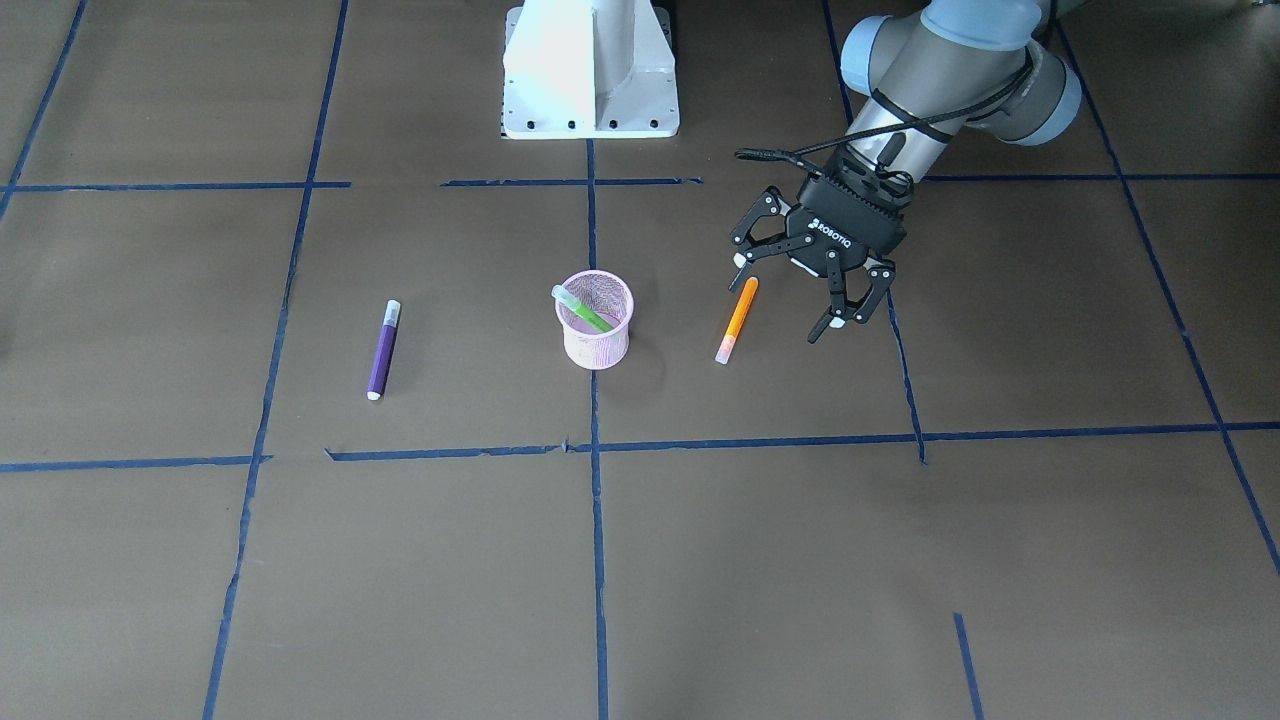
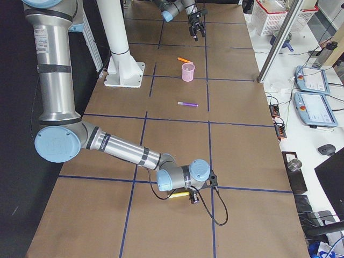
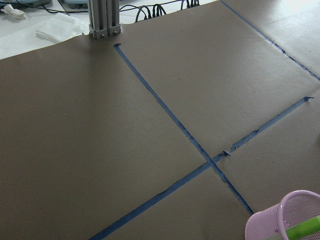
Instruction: Collect pens into pen holder
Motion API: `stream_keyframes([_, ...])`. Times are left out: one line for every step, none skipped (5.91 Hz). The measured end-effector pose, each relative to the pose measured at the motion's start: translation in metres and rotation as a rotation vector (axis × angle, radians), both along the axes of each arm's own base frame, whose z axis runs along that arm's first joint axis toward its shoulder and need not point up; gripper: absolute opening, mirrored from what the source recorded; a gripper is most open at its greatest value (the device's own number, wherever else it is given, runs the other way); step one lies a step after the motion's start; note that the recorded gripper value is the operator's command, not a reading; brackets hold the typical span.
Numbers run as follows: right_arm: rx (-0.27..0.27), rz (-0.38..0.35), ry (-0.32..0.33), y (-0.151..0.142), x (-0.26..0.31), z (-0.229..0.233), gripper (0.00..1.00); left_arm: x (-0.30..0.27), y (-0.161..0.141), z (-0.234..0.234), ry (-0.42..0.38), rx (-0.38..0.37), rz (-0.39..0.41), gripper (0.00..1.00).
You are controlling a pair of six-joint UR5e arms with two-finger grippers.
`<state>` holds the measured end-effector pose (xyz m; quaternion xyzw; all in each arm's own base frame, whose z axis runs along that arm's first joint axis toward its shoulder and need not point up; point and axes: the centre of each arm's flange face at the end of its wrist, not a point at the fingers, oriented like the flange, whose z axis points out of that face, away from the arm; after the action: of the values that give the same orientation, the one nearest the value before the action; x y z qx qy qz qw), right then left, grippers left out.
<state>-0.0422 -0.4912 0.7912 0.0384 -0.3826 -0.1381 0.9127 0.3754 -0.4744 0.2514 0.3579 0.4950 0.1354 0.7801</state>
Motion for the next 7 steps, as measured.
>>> stream_keyframes([0.000, 0.000, 0.000, 0.0000, 0.0000, -0.0001, 0.62, 0.0000, 0.0000, 0.0002, 0.000, 0.000, 0.000, 1.00])
stream_keyframes([0.000, -0.001, 0.001, 0.0000, -0.0003, -0.0001, 0.62, 0.0000, 0.0000, 0.0003, 0.000, 0.000, 0.000, 1.00])
stream_keyframes([0.000, -0.001, 0.001, 0.0000, -0.0005, 0.0000, 0.60, -0.0001, 0.0001, 0.0010, -0.001, -0.001, 0.000, 1.00])
stream_keyframes([-0.001, -0.002, 0.002, 0.0000, -0.0009, 0.0000, 0.47, -0.0003, 0.0002, 0.0012, -0.001, -0.001, 0.000, 1.00])
stream_keyframes([-0.001, -0.003, 0.002, 0.0001, -0.0011, 0.0002, 0.24, -0.0004, 0.0004, 0.0011, -0.001, -0.001, 0.000, 1.00])
stream_keyframes([-0.001, -0.003, 0.002, 0.0002, -0.0013, 0.0003, 0.04, -0.0004, 0.0004, 0.0012, -0.001, -0.001, 0.000, 1.00])
stream_keyframes([0.002, -0.004, 0.001, 0.0000, -0.0014, -0.0001, 0.00, -0.0003, 0.0003, 0.0014, -0.002, -0.001, 0.000, 1.00])
